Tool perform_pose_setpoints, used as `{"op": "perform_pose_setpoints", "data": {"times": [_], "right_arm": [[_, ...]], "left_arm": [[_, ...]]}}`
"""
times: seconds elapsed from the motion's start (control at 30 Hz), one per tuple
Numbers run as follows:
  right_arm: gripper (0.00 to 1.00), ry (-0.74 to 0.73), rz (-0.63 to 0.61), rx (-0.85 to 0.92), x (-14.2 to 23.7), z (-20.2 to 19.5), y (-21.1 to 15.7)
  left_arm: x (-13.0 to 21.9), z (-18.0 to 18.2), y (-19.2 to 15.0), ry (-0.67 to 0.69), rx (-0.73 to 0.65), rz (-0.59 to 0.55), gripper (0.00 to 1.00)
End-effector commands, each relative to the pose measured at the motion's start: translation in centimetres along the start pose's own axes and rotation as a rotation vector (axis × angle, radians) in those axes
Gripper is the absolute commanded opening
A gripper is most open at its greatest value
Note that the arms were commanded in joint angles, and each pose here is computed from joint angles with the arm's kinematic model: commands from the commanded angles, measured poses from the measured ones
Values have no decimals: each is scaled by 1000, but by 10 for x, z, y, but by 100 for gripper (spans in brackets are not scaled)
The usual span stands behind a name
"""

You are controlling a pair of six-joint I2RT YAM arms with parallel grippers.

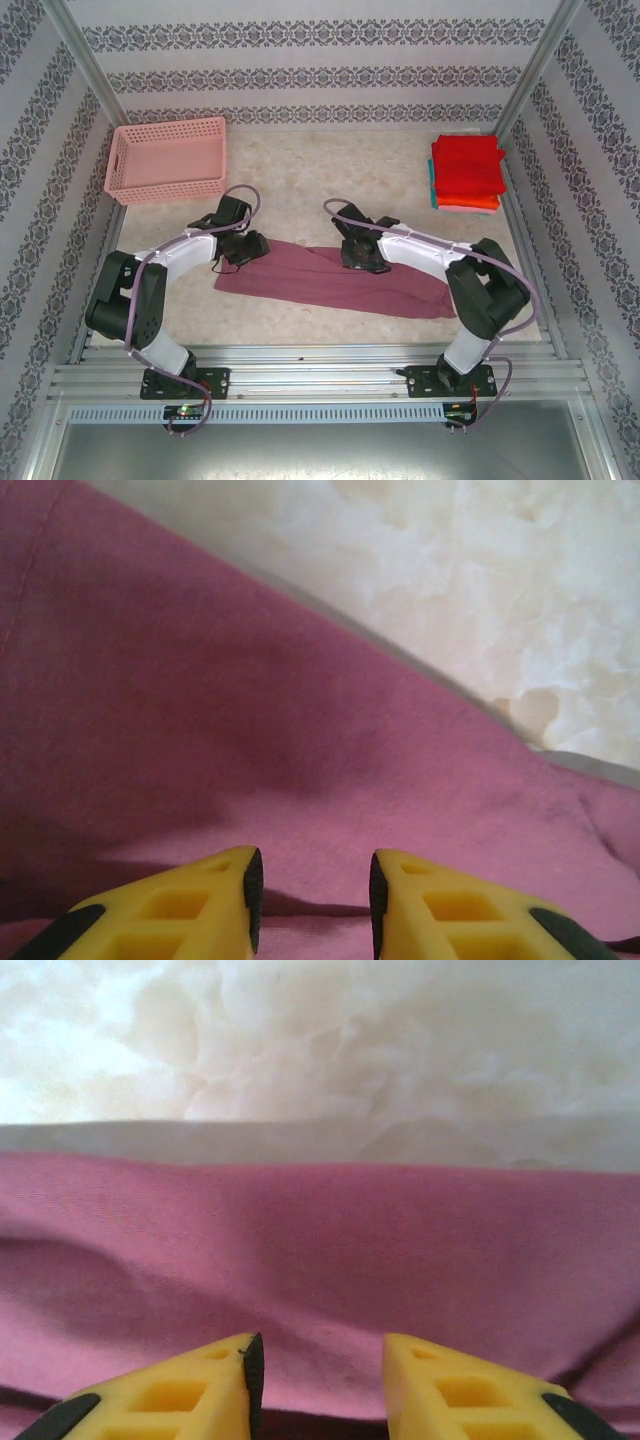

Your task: Fold and stack the t-shirts

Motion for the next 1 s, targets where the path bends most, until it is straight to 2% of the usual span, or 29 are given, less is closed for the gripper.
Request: {"op": "perform_pose_setpoints", "data": {"times": [0.0, 0.2, 0.47, 0.67, 0.7, 0.83, 0.9, 0.97], "right_arm": [[35, -40, 60, -37, -5, -9, -11], [33, -62, 99, -76, -6, -34, -34], [25, -81, 111, -106, -1, -51, -48], [24, -63, -42, -97, 31, -58, -30], [26, -70, -71, -109, 35, -63, -25], [50, -94, -142, -188, 44, -88, -1], [56, -114, -151, -234, 42, -101, 10], [58, -127, -135, -267, 36, -108, 17]], "left_arm": [[-2, 3, -8, -4, 20, 10, 33], [-5, 16, -26, 39, 30, 50, 35], [1, 30, -39, 108, 37, 53, 39], [21, 18, -27, 72, 8, -26, 39], [26, 14, -23, 59, -1, -43, 40], [40, -4, -7, -18, -31, -126, 43], [41, -14, 1, -49, -46, -148, 45], [36, -25, 9, -77, -63, -151, 46]]}}
Point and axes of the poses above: each hand's point on the last joint's axis, 136 mm out from that joint toward the fingers, its own x axis back along the fingers, its own z axis along the line the jaws close on, y = z × x, the point moved 9 cm from there along x, back along the fingers, and after that the axes turned 8 degrees about -x, right-handed, at the moved point
